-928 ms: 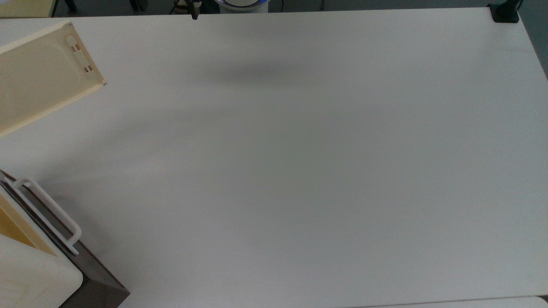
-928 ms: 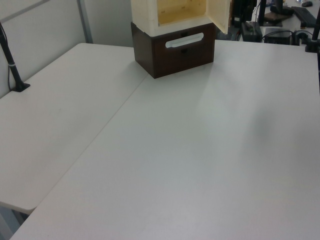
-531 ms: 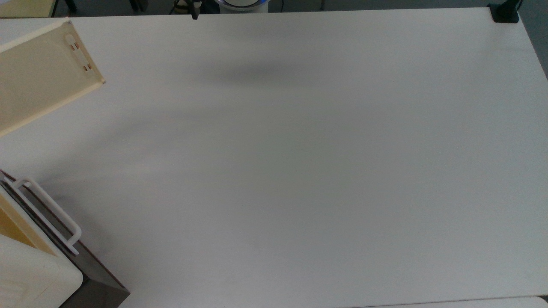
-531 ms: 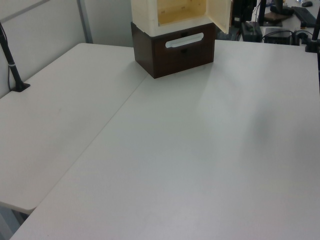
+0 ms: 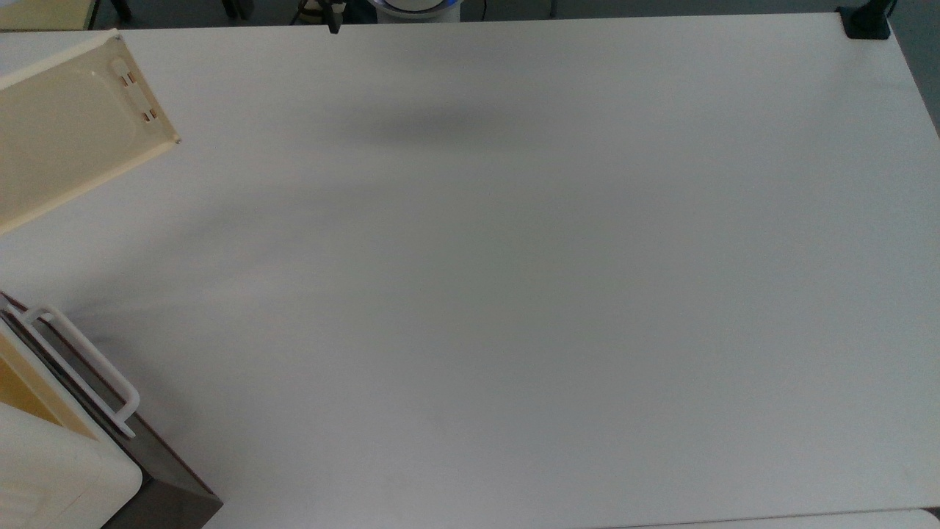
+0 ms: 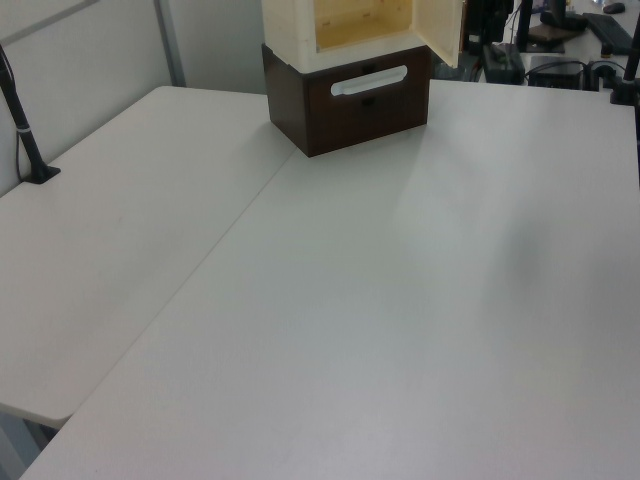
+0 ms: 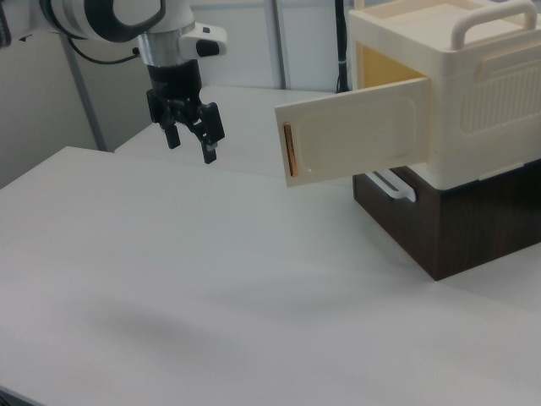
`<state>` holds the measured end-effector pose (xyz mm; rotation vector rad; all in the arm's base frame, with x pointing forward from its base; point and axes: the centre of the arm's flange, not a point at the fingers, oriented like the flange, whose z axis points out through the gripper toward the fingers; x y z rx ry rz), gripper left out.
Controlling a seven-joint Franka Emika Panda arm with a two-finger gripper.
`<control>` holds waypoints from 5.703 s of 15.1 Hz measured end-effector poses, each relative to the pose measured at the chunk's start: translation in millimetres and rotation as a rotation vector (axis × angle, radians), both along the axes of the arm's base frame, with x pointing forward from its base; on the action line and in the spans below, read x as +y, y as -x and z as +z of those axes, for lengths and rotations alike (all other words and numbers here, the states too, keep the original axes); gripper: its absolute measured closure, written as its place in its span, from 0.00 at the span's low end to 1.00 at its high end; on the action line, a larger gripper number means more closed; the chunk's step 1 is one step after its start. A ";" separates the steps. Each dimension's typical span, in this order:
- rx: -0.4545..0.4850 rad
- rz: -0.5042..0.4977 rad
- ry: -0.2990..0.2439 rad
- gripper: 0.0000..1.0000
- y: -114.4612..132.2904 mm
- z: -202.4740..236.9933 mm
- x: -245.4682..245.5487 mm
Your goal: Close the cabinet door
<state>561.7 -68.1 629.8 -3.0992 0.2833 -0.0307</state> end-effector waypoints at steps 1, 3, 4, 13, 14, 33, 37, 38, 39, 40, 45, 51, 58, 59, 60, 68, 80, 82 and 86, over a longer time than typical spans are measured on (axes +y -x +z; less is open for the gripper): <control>0.000 0.000 0.000 0.01 0.0 0.0 0.0; 0.000 0.004 0.000 0.11 0.0 0.0 -0.3; 0.000 0.008 0.000 0.23 0.1 0.0 -0.8; -0.003 0.225 0.009 0.81 1.4 -1.4 -15.7; 0.000 0.293 0.011 0.82 2.2 -4.7 -31.6; -0.412 0.411 0.192 0.85 -58.8 -48.2 -177.6; -0.521 0.278 0.179 0.85 -74.7 -44.7 -168.7; -0.555 0.242 0.181 0.85 -80.6 -43.7 -163.8; -0.585 0.213 0.188 0.85 -86.6 -43.6 -158.6; -0.615 0.187 0.196 0.85 -93.2 -45.2 -152.6; -0.761 0.027 0.197 0.85 -130.3 -47.6 -120.7; -0.939 -0.146 0.221 0.85 -161.4 -78.6 -116.4; -1.001 -0.207 0.221 0.85 -180.3 -71.5 -124.7; -1.002 -0.209 0.225 0.85 -182.3 -73.9 -126.6; -1.013 -0.210 0.231 0.85 -184.2 -76.7 -127.7; -1.048 -0.218 0.267 0.85 -199.5 -111.6 -135.8; -0.856 -0.186 0.090 0.84 -177.8 -90.2 -85.0; -0.684 -0.146 0.002 0.82 -158.0 -77.7 -58.0; -0.299 -0.041 -0.067 0.70 -108.7 -68.1 -3.8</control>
